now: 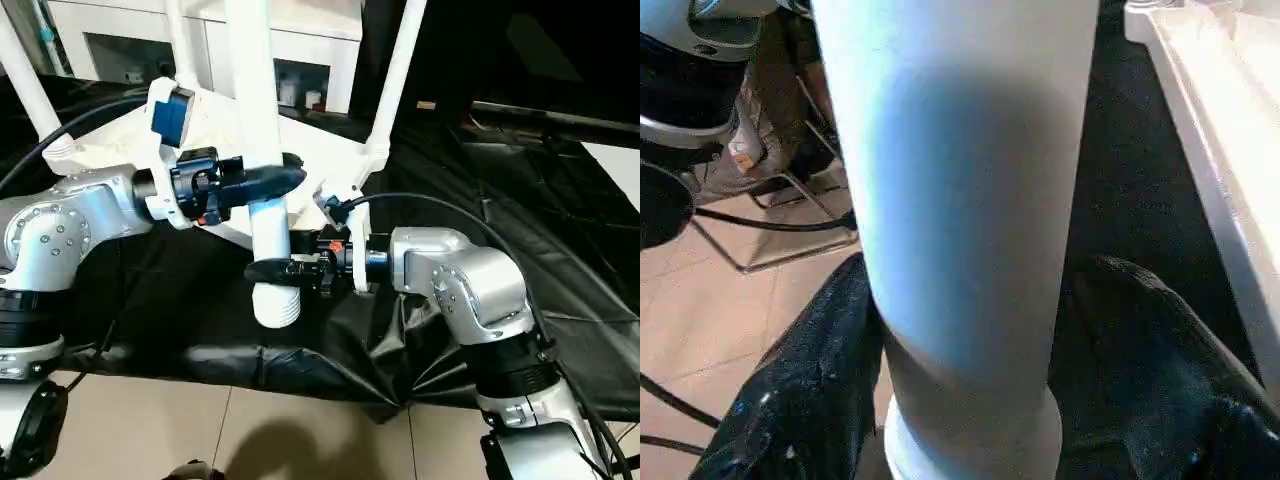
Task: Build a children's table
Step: Pick table leg
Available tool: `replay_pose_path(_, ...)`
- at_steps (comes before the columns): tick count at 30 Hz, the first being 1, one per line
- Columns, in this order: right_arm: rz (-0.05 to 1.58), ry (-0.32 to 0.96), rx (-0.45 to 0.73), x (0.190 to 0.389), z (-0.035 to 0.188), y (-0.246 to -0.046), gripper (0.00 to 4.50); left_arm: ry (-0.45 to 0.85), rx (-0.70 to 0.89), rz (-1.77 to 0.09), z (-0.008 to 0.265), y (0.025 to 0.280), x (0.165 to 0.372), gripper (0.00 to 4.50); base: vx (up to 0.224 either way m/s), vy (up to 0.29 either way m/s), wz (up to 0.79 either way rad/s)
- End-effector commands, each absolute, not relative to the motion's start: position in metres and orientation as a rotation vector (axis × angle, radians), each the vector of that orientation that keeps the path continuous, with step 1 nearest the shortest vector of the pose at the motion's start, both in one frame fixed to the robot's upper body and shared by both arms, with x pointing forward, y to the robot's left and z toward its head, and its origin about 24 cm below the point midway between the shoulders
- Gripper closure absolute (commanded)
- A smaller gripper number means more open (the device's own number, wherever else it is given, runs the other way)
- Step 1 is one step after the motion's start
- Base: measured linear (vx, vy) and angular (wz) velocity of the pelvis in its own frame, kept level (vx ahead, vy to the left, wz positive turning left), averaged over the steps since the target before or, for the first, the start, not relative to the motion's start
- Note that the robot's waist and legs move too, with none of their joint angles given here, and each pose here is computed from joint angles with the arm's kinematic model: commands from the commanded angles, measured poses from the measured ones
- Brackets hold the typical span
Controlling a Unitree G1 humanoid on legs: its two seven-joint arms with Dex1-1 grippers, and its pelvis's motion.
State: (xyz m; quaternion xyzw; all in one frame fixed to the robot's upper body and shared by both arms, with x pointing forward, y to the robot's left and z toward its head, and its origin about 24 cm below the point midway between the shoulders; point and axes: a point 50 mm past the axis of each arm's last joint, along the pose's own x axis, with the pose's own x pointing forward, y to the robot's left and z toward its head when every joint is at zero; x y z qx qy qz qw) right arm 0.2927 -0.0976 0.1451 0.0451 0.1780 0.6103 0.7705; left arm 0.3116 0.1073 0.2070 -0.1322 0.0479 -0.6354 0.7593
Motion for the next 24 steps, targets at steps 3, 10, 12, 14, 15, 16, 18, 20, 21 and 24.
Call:
replay_pose_path(3, 1.289, 0.392, 0.087, 0.299, 0.150, -0.104, 1.80, 0.081, -0.266, -1.451, 0.216, 0.100, 0.310, 2.65, 0.000, 0.000, 0.00)
replay_pose_path(10, 1.287, 0.379, 0.101, 0.299, 0.149, -0.102, 2.37, 0.059, -0.274, -1.412, 0.216, 0.104, 0.313, 2.65, 0.000, 0.000, 0.00)
replay_pose_path(12, 1.266, 0.368, 0.103, 0.300, 0.149, -0.101, 2.53, 0.048, -0.266, -1.348, 0.215, 0.105, 0.317, 2.65, 0.000, 0.000, 0.00)
replay_pose_path(14, 1.232, 0.355, 0.104, 0.303, 0.149, -0.101, 2.57, 0.050, -0.281, -1.227, 0.213, 0.107, 0.326, 2.09, 0.000, 0.000, 0.00)
replay_pose_path(15, 1.220, 0.351, 0.104, 0.304, 0.149, -0.101, 2.60, 0.048, -0.290, -1.205, 0.213, 0.108, 0.328, 1.95, 0.000, 0.000, 0.00)
replay_pose_path(16, 1.206, 0.347, 0.103, 0.305, 0.149, -0.100, 2.62, 0.048, -0.299, -1.188, 0.213, 0.108, 0.329, 1.89, 0.000, 0.000, 0.00)
replay_pose_path(18, 1.169, 0.339, 0.099, 0.309, 0.148, -0.100, 2.63, 0.024, -0.266, -1.096, 0.212, 0.108, 0.334, 1.86, 0.000, 0.000, 0.00)
replay_pose_path(20, 1.132, 0.327, 0.089, 0.312, 0.147, -0.098, 2.64, 0.017, -0.231, -0.922, 0.209, 0.111, 0.344, 1.83, 0.000, 0.000, 0.00)
replay_pose_path(21, 1.119, 0.323, 0.083, 0.313, 0.146, -0.097, 2.64, 0.009, -0.235, -0.895, 0.209, 0.111, 0.345, 1.83, 0.000, 0.000, 0.00)
replay_pose_path(24, 1.098, 0.320, 0.072, 0.314, 0.145, -0.095, 2.64, 0.014, -0.268, -0.895, 0.208, 0.109, 0.343, 1.83, 0.000, 0.000, 0.00)
